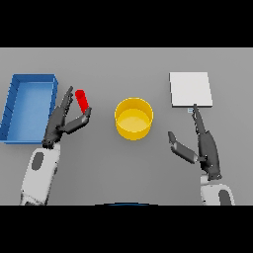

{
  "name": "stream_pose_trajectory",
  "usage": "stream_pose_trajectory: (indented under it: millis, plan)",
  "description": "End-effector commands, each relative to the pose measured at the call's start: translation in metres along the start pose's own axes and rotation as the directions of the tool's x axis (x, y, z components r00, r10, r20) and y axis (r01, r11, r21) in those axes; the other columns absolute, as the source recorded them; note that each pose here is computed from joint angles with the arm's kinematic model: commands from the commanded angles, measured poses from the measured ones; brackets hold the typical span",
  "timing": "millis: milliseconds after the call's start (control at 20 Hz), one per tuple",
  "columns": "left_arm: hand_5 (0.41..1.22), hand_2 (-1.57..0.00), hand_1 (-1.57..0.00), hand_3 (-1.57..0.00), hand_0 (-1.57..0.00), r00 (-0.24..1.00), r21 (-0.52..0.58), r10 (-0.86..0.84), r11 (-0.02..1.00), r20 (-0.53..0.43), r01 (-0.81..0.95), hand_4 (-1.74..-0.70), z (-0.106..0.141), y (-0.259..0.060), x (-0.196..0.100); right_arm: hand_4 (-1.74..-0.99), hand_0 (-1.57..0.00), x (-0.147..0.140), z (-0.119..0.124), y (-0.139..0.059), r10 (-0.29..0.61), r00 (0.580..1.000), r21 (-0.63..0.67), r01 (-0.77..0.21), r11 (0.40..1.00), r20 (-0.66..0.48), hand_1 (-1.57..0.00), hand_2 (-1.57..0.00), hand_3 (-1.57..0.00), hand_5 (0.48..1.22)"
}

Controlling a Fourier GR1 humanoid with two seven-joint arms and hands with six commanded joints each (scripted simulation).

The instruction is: Pick up the red beaker and tilt it to pour out 1 green nut into yellow bowl. Pick up the yellow bowl and place it on the metallic measuring scale.

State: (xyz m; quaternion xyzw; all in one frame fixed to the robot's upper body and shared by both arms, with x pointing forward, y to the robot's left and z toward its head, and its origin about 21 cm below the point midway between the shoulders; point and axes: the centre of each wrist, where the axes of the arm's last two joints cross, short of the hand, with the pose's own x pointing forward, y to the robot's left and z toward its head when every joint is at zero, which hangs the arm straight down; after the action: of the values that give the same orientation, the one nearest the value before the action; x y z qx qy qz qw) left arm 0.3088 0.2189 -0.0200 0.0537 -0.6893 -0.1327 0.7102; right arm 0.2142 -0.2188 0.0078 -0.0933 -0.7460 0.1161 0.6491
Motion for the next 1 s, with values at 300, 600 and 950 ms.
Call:
stream_pose_trajectory:
  millis: [300, 600, 950]
  plan:
    - [0.69, 0.0, 0.0, 0.0, 0.0, 1.0, -0.023, -0.014, 1.0, -0.006, 0.014, -1.3, -0.026, -0.011, 0.004, -1.271, 0.0, 0.001, 0.002, -0.001, -0.003, 1.0, -0.002, 0.003, 1.0, 0.002, 0.0, 0.0, 0.0, 0.646]
    - [0.686, 0.0, 0.0, 0.0, 0.0, 1.0, -0.032, -0.002, 0.999, -0.011, 0.002, -1.3, -0.044, -0.011, 0.006, -1.268, 0.0, 0.003, 0.002, -0.006, -0.018, 1.0, -0.015, 0.018, 1.0, -0.009, 0.0, 0.0, 0.0, 0.639]
    - [0.75, -0.18, -0.15, -0.12, -0.12, 0.996, -0.01, 0.089, 0.996, 0.021, -0.089, -1.41, -0.056, -0.023, 0.003, -1.26, 0.0, 0.0, 0.001, -0.002, -0.008, 1.0, -0.007, 0.008, 1.0, -0.02, 0.0, 0.0, 0.0, 0.642]
